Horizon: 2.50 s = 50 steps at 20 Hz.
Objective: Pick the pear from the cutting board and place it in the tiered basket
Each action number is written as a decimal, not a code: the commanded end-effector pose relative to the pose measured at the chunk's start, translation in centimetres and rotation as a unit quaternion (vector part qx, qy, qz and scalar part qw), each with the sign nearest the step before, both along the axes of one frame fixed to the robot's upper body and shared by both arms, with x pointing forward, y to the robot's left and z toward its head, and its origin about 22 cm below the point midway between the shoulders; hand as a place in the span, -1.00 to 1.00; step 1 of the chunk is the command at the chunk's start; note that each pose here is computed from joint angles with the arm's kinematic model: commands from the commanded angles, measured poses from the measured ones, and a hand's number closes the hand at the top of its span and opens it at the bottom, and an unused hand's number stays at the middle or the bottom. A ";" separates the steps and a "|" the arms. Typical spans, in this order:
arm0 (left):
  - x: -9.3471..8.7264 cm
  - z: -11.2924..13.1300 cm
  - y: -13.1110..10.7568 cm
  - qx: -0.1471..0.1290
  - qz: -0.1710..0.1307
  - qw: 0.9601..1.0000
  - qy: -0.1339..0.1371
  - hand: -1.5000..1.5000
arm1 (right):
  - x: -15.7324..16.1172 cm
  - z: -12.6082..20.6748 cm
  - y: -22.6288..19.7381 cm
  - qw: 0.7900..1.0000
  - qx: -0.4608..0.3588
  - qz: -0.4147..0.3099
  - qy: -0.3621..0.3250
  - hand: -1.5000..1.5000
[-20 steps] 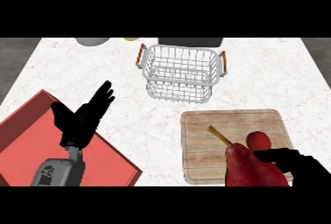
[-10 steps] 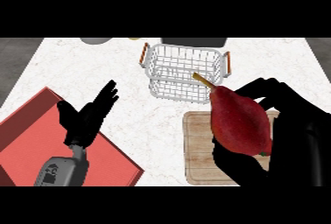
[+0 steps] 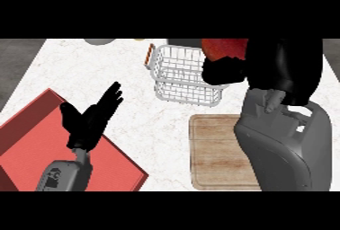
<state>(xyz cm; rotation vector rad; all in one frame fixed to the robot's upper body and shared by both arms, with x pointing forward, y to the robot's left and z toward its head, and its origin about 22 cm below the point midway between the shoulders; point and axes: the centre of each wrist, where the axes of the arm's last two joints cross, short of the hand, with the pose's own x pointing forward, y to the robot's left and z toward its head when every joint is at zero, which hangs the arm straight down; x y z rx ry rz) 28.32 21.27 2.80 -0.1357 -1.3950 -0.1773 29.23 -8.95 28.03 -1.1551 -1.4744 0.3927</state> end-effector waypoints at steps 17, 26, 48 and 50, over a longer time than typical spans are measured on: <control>1.7 0.9 -0.6 0.007 -0.009 1.000 -0.009 0.00 | 12.9 -6.6 2.5 0.973 0.228 0.036 -0.014 -1.00; 1.4 0.9 -0.3 0.002 -0.020 1.000 -0.002 0.00 | 14.5 -5.7 5.3 0.963 0.228 0.085 -0.118 -1.00; -1.0 -1.5 3.5 -0.001 0.074 0.997 0.020 0.00 | 8.9 -8.4 -7.5 0.960 0.272 0.023 -0.068 -1.00; -0.9 -0.8 4.9 -0.004 0.079 0.997 0.021 0.00 | 7.1 -8.5 -8.8 0.963 0.259 0.032 -0.060 -1.00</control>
